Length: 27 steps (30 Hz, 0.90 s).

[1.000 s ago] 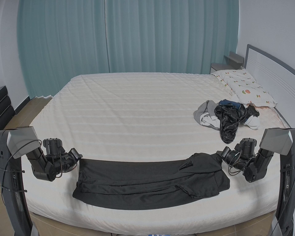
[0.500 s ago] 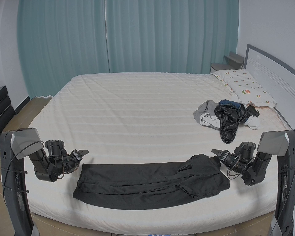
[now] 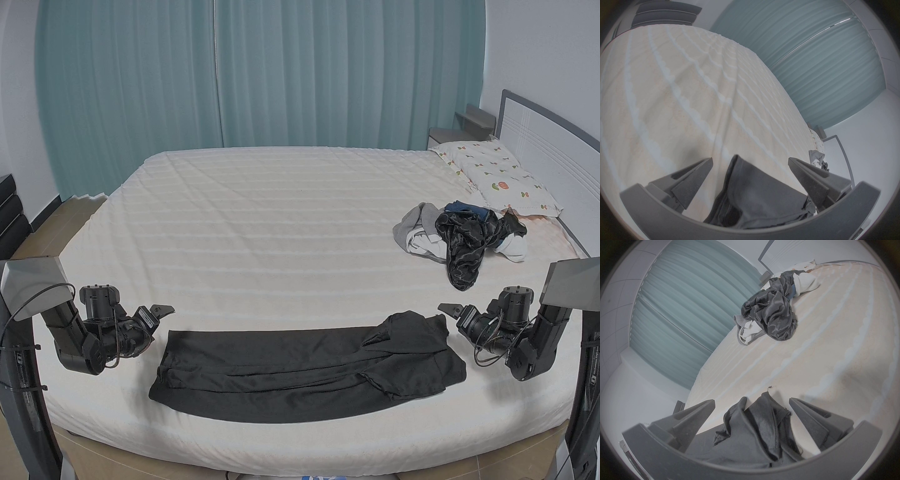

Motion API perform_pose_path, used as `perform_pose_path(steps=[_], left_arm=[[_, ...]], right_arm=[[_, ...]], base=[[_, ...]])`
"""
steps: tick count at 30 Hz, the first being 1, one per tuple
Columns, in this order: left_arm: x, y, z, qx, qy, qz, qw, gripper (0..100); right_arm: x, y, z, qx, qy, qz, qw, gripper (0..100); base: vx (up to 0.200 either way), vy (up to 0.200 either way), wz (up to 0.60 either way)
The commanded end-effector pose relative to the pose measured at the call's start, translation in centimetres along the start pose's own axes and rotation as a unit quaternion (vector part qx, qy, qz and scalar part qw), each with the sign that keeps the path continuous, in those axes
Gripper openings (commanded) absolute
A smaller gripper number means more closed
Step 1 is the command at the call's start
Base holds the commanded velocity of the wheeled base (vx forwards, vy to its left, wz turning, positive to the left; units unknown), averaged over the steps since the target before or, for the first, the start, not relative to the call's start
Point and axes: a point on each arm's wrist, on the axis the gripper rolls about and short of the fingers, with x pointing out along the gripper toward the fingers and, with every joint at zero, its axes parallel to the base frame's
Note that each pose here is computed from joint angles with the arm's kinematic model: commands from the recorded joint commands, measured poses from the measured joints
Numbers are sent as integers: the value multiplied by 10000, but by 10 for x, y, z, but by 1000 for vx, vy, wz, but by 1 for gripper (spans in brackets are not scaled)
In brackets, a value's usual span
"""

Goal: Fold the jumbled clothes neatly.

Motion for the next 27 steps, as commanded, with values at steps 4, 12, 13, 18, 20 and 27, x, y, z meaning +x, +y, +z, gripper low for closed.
perform_pose_path(steps=[4, 12, 13, 18, 20, 27], left_arm=[[-9, -12, -2, 108, -4, -110, 9999, 100], [-29, -9, -26, 52, 336, 90, 9994, 100], [-32, -7, -30, 42, 376, 170, 9991, 100], [-48, -4, -44, 13, 517, 421, 9978, 100], [-52, -3, -48, 10, 557, 480, 9973, 100], [-66, 6, -67, -39, 794, 794, 9937, 100]], right_arm=[[-14, -1, -11, 37, 197, -141, 9997, 100], [-19, -3, -19, 53, 191, -389, 9990, 100], [-19, -1, -21, 48, 158, -439, 9989, 100], [-25, 9, -31, 306, 173, -492, 9982, 100], [-28, 11, -35, 338, 243, -502, 9979, 100], [-36, 7, -43, 564, 373, -649, 9956, 100]], base=[[0, 0, 0], [0, 0, 0], [0, 0, 0], [0, 0, 0], [0, 0, 0], [0, 0, 0]])
